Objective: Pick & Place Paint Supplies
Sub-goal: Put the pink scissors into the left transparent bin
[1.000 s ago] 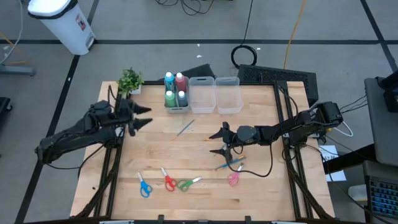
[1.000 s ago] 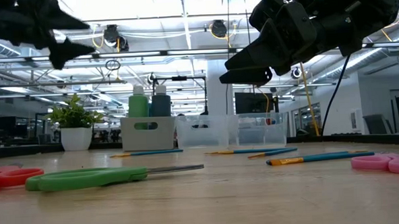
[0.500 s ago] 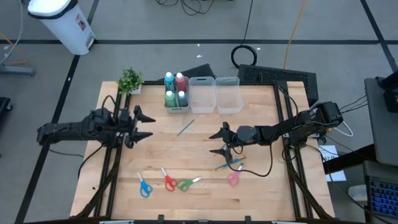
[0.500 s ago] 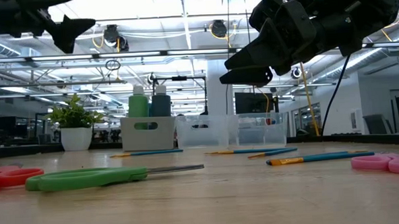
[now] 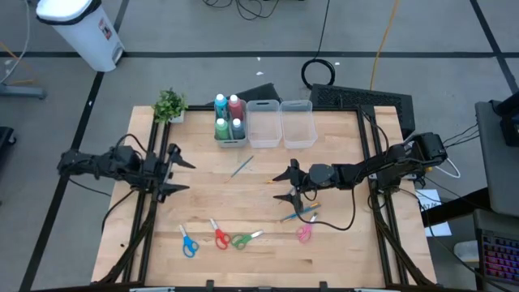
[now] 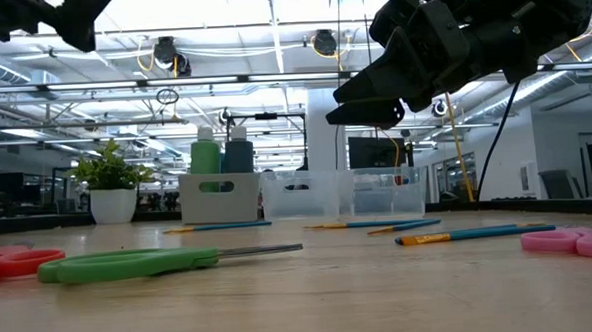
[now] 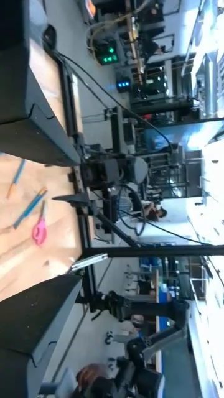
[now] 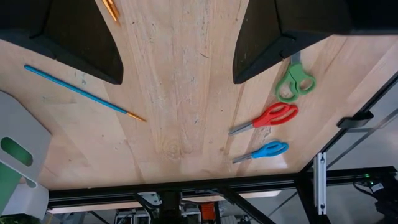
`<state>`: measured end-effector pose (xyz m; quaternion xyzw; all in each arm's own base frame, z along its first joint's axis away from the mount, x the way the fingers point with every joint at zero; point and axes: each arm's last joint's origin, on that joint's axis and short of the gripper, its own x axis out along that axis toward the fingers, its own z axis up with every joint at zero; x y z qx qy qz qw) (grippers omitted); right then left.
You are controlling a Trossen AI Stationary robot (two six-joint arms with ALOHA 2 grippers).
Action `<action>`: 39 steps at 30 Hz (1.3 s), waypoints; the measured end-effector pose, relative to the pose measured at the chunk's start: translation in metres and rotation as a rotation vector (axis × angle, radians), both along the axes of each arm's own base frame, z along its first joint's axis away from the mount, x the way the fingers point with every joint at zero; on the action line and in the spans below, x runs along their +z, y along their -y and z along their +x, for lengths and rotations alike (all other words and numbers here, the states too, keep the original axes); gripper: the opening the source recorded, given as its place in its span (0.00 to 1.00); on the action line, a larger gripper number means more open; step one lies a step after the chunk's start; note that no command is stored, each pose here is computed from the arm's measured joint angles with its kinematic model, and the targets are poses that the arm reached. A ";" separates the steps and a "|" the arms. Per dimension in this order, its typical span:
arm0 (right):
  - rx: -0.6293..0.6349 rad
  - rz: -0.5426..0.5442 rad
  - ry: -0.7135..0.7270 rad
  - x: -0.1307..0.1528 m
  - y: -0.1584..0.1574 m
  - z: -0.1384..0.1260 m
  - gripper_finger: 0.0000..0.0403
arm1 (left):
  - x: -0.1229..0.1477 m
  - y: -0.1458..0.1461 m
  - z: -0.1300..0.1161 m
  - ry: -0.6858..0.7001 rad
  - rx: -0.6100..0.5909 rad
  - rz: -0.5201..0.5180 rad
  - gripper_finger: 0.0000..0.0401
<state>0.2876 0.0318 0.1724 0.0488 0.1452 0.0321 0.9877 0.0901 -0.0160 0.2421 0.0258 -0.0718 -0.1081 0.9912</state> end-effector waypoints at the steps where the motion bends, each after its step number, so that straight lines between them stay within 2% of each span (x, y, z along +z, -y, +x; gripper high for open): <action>1: 0.000 0.000 0.000 0.000 0.000 0.000 0.73 | -0.001 -0.001 -0.002 -0.006 0.013 -0.001 0.77; 7: 0.000 0.000 0.001 0.000 0.000 0.000 0.73 | -0.007 -0.003 -0.008 -0.038 0.071 -0.010 0.77; 11: -0.001 0.000 0.001 0.000 0.000 0.000 0.73 | -0.023 -0.003 -0.002 -0.036 0.077 0.000 0.77; 14: -0.002 0.000 0.001 0.000 0.000 0.000 0.73 | -0.035 -0.003 0.002 -0.034 0.126 0.000 0.77; 17: -0.001 0.000 0.000 0.000 0.000 0.000 0.73 | -0.036 -0.004 0.003 -0.026 0.156 -0.008 0.77; 23: 0.004 0.001 0.000 0.000 0.000 0.000 0.73 | -0.034 -0.005 -0.002 0.005 0.148 -0.017 0.77; 28: 0.005 0.000 -0.008 -0.001 0.000 0.000 0.73 | -0.040 -0.005 -0.002 -0.054 0.144 -0.016 0.77; 36: 0.005 0.001 -0.008 -0.001 0.000 0.000 0.73 | -0.039 -0.003 -0.002 -0.040 0.067 -0.013 0.77; 39: 0.005 0.001 -0.007 -0.001 0.000 0.000 0.73 | -0.049 -0.002 0.001 -0.038 0.069 -0.018 0.77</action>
